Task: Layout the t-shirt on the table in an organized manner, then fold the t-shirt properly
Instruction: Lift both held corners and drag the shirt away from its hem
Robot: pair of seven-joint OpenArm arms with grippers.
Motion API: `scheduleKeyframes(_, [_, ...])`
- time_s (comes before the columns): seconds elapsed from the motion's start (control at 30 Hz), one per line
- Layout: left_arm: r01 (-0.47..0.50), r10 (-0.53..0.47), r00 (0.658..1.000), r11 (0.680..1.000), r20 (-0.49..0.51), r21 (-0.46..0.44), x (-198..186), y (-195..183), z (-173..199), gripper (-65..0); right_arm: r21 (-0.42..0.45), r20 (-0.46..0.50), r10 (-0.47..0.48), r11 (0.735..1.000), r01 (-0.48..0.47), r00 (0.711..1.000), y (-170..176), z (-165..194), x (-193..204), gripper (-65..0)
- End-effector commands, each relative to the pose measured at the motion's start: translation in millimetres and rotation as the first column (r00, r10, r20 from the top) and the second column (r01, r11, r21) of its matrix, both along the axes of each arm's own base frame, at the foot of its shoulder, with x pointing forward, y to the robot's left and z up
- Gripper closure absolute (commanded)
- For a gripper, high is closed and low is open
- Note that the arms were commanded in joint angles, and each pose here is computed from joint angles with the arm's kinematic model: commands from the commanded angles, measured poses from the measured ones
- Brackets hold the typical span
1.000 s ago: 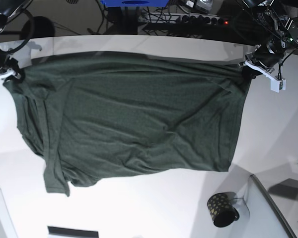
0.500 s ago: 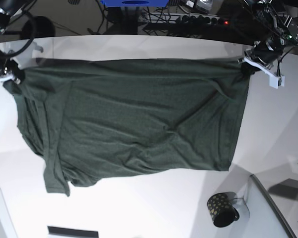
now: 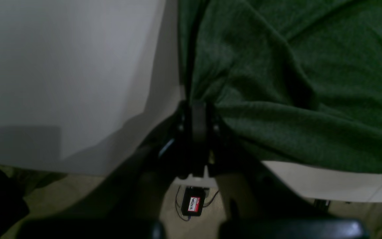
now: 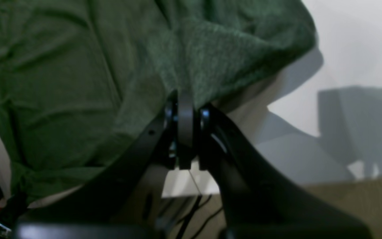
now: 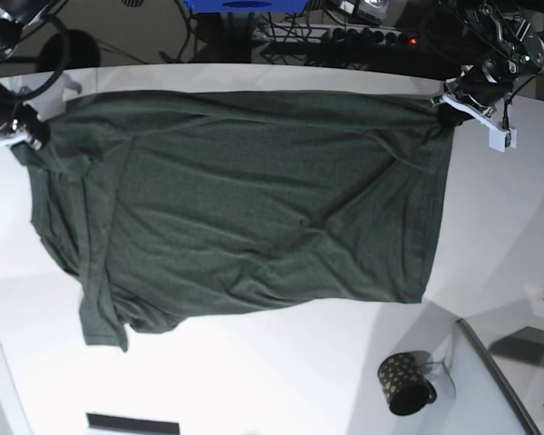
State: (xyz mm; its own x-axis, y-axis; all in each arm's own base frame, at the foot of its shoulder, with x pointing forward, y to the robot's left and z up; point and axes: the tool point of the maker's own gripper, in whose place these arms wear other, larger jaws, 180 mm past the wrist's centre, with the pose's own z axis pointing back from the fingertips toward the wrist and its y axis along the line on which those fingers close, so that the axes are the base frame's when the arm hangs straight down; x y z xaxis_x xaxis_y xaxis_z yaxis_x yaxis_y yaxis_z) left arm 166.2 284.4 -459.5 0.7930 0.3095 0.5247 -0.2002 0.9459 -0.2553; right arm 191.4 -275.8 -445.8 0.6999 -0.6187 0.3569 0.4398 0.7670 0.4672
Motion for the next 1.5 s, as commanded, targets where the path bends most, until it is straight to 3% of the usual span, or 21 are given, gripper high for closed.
scheduleKeyframes(0.0, [0.003, -0.006, 0.998, 0.999, 0.061, 0.035, 12.4, 9.1, 17.3, 0.0, -0.027, 0.043, -0.006, 1.0, 0.007, 0.999, -10.2, 12.0, 8.9, -0.2])
scheduleKeyframes(0.17, [0.017, -0.024, 0.995, 0.997, 0.093, 0.081, 18.1, 12.8, 33.3, 0.0, -0.021, 0.059, -0.032, 0.999, 0.033, 0.998, -15.8, 16.4, 5.5, -0.2])
scheduleKeyframes(0.53, [0.021, -0.022, 1.0, 0.997, 0.006, 0.08, -21.4, 13.6, 18.0, 0.0, -0.011, 0.026, -0.067, 0.998, 0.067, 0.997, -17.6, -0.2, -18.0, -0.2])
scheduleKeyframes(0.73, [0.01, -0.009, 1.0, 0.999, -0.027, 0.052, -27.1, 15.2, 5.1, 0.0, 0.054, -0.019, -0.101, 0.993, 0.102, 0.995, -9.7, -24.4, -28.9, -0.2])
scheduleKeyframes(1.07, [0.011, -0.01, 0.999, 0.999, -0.033, 0.05, -28.3, 15.1, 3.5, 0.0, 0.051, -0.018, -0.118, 0.992, 0.118, 0.993, -11.5, -26.5, -31.1, -0.9])
scheduleKeyframes(1.2, [0.016, -0.013, 0.999, 0.998, -0.048, 0.063, -32.0, 16.9, 2.4, -0.5, 0.05, -0.019, -0.123, 0.991, 0.123, 0.992, -12.6, -26.6, -32.1, -11.0])
scheduleKeyframes(1.33, [0.034, -0.025, 0.996, 0.994, -0.088, 0.1, -36.3, 20.4, -0.6, -28.3, 0.047, -0.016, -0.122, 0.991, 0.122, 0.992, -13.1, -25.5, -31.4, -31.1])
scheduleKeyframes(1.4, [0.025, -0.015, 0.996, 0.994, -0.088, 0.104, -38.0, 23.5, 0.0, -36.9, 0.041, -0.013, -0.122, 0.992, 0.122, 0.992, -14.1, -23.9, -31.1, -36.6])
scheduleKeyframes(1.47, [-0.018, 0.028, 0.996, 0.992, -0.084, 0.123, -43.9, 36.2, 3.8, -40.0, 0.038, -0.014, -0.123, 0.992, 0.124, 0.992, -15.4, -23.9, -32.0, -36.9])
